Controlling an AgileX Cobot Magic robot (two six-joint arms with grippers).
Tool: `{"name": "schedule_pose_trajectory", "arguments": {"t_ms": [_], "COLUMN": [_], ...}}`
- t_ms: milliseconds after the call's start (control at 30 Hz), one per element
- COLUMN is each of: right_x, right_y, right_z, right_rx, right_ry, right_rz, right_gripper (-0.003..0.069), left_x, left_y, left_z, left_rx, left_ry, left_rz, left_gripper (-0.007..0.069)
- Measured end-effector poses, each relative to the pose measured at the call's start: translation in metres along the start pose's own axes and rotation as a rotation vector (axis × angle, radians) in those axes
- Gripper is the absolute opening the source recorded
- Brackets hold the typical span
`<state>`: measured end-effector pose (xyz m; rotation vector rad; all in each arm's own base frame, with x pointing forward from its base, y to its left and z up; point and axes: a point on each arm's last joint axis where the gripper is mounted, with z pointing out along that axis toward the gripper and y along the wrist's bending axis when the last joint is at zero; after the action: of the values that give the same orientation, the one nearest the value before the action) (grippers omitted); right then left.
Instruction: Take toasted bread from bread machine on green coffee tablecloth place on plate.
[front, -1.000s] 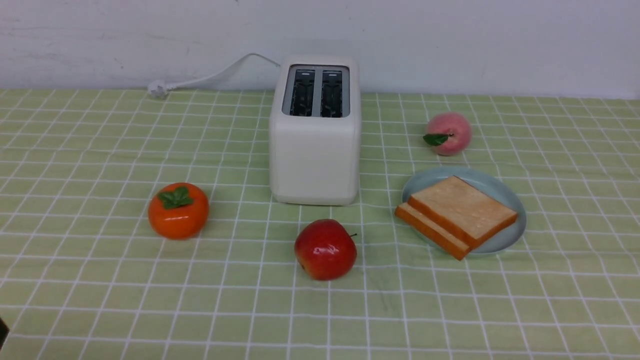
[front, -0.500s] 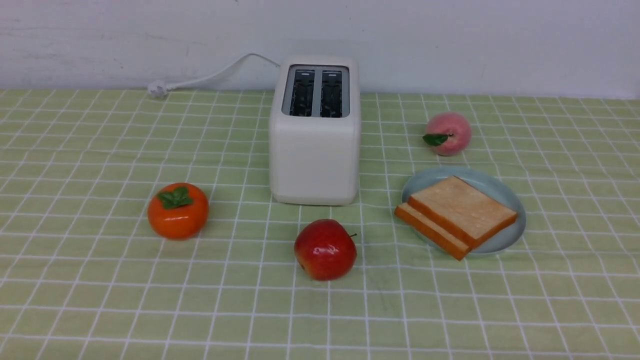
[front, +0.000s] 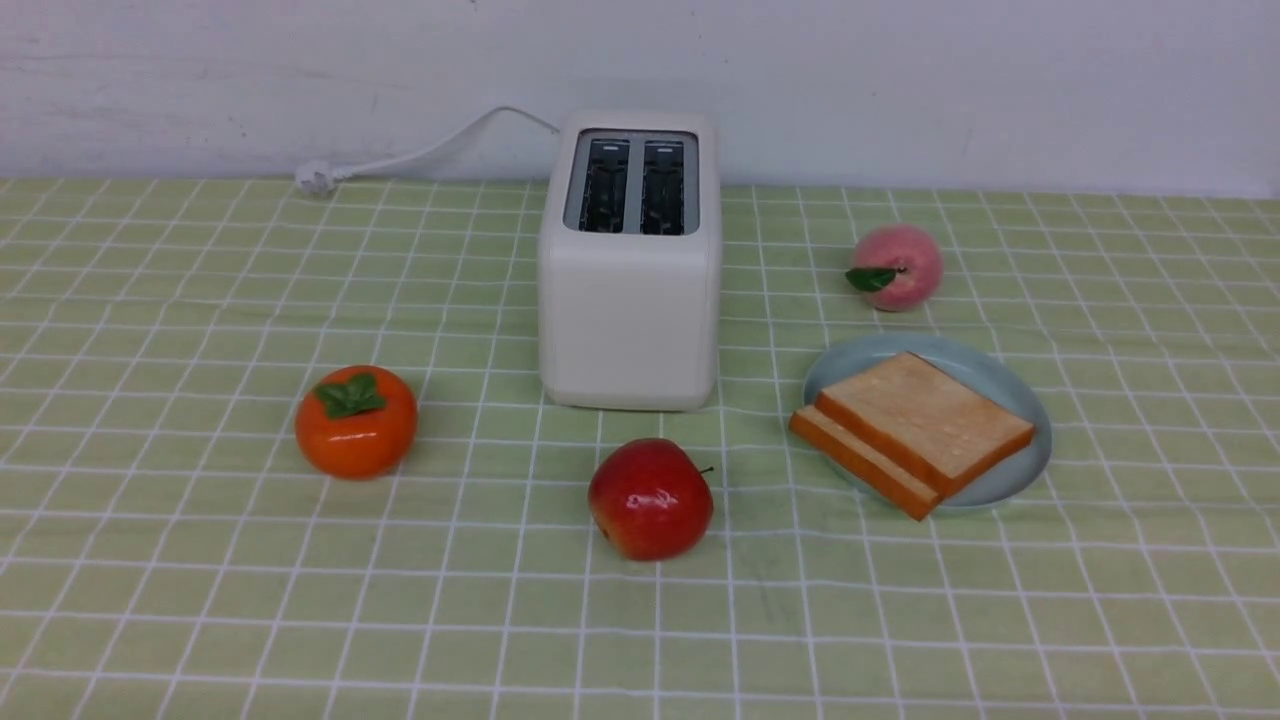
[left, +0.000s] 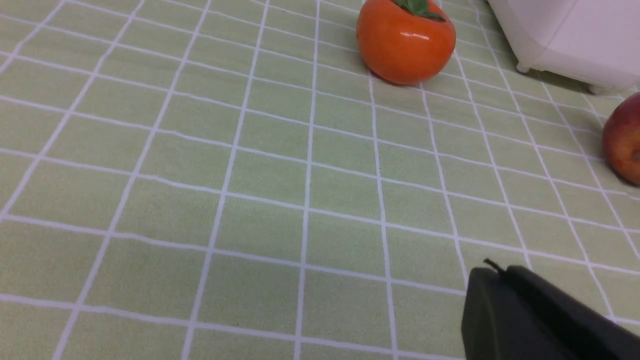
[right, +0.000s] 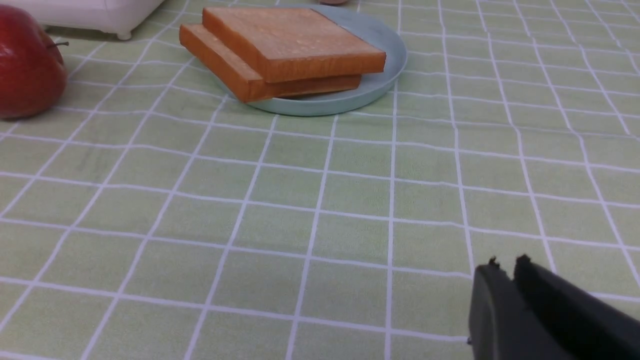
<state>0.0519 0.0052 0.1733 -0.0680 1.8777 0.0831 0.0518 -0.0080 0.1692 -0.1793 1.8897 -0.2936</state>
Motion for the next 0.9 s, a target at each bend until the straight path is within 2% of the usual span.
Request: {"name": "schedule_pose_trajectory", "arguments": {"t_ms": [900], "right_x": [0.0000], "right_y": [0.0000], "right_z": [0.0000], "right_rx": [0.000], "right_ry": [0.000], "right_rz": [0.000], "right_gripper": [0.0086], "left_x": [0.0000], "left_y": [0.0000], "left_z": [0.0000], "left_rx": [0.000], "left_ry": [0.000], "left_rz": [-0.001], "left_gripper": [0.0002]}}
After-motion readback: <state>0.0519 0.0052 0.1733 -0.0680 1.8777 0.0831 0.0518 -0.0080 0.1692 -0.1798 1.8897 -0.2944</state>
